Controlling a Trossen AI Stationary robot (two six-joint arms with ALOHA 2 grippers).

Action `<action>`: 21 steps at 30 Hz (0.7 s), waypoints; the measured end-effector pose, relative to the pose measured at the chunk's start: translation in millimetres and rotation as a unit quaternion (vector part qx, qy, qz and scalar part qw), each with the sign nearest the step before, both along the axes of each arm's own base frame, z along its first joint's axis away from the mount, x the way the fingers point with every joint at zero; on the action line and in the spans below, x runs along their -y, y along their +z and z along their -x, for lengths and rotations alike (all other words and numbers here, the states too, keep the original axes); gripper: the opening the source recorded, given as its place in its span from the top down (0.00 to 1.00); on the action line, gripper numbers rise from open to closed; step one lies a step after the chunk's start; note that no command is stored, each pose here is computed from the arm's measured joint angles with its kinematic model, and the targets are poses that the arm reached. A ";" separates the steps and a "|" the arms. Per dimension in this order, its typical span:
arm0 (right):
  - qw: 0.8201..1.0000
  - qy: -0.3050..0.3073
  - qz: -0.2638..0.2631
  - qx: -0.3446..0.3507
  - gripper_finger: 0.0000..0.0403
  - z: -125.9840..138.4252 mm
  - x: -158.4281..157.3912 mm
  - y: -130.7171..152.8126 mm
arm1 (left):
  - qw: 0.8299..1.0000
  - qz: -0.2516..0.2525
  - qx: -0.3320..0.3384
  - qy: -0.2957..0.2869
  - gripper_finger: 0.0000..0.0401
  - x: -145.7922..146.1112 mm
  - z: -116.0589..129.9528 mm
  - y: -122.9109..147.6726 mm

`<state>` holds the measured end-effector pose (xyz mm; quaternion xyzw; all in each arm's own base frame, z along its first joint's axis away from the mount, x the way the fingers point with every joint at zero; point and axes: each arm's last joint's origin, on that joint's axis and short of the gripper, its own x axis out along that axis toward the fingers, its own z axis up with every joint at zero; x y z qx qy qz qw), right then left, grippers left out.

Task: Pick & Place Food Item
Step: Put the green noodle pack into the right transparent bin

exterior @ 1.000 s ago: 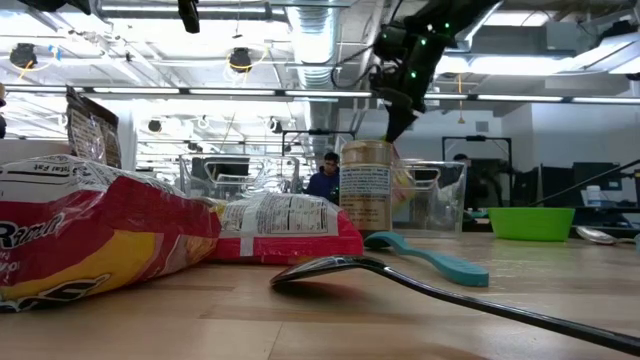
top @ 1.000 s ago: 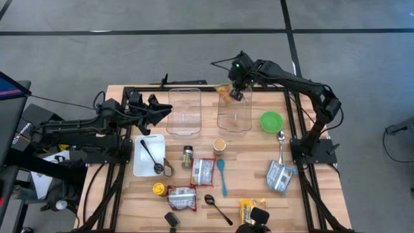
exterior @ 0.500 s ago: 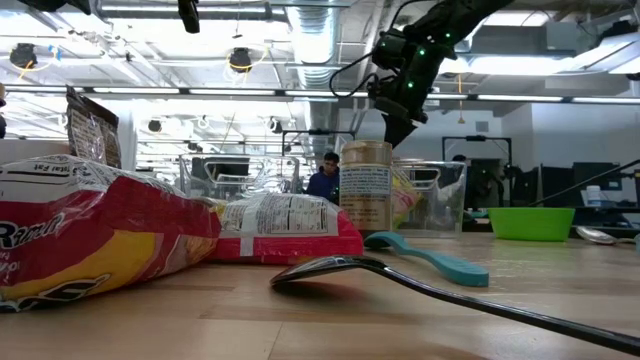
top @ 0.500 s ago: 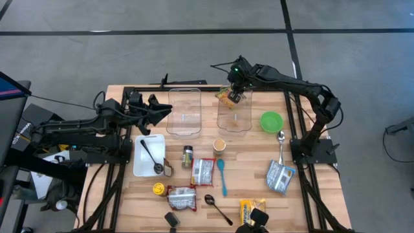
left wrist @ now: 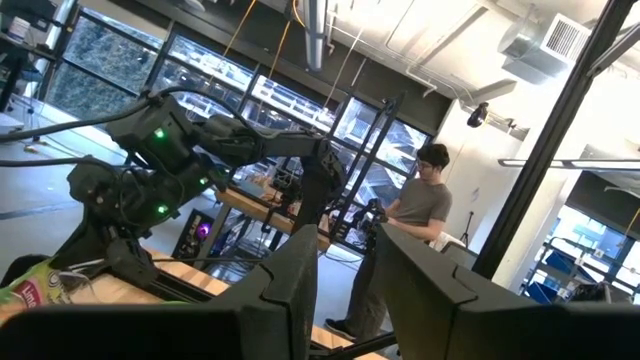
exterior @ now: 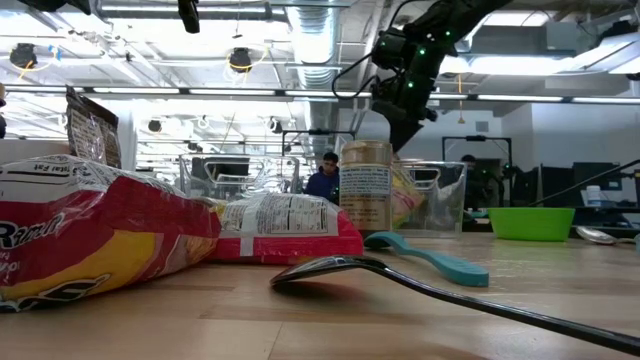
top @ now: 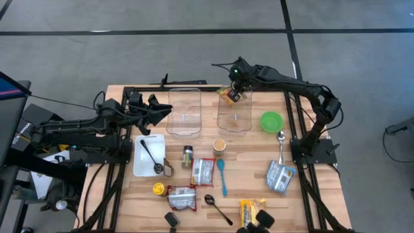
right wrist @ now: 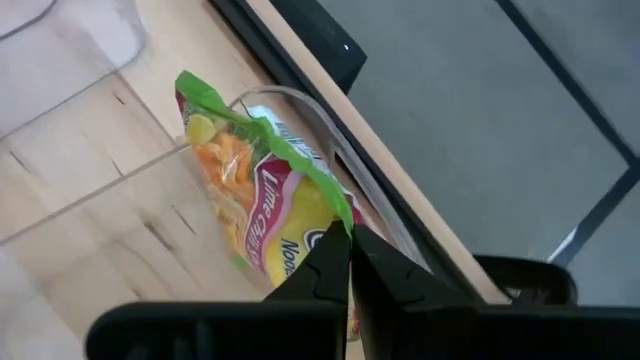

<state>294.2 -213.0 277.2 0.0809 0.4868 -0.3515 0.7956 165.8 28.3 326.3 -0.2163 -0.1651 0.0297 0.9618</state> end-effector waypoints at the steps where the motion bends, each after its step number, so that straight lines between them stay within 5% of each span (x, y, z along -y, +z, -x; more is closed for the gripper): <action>1: 1.000 -0.006 -0.003 0.002 1.00 0.3 -0.2 -0.2 | 1.000 0.000 0.000 0.000 0.75 0.0 0.0 0.0; 21: 0.998 -0.052 0.020 0.043 1.00 -2.7 -5.0 10.0 | 1.000 0.006 -0.024 0.000 0.75 -2.0 -11.3 -7.7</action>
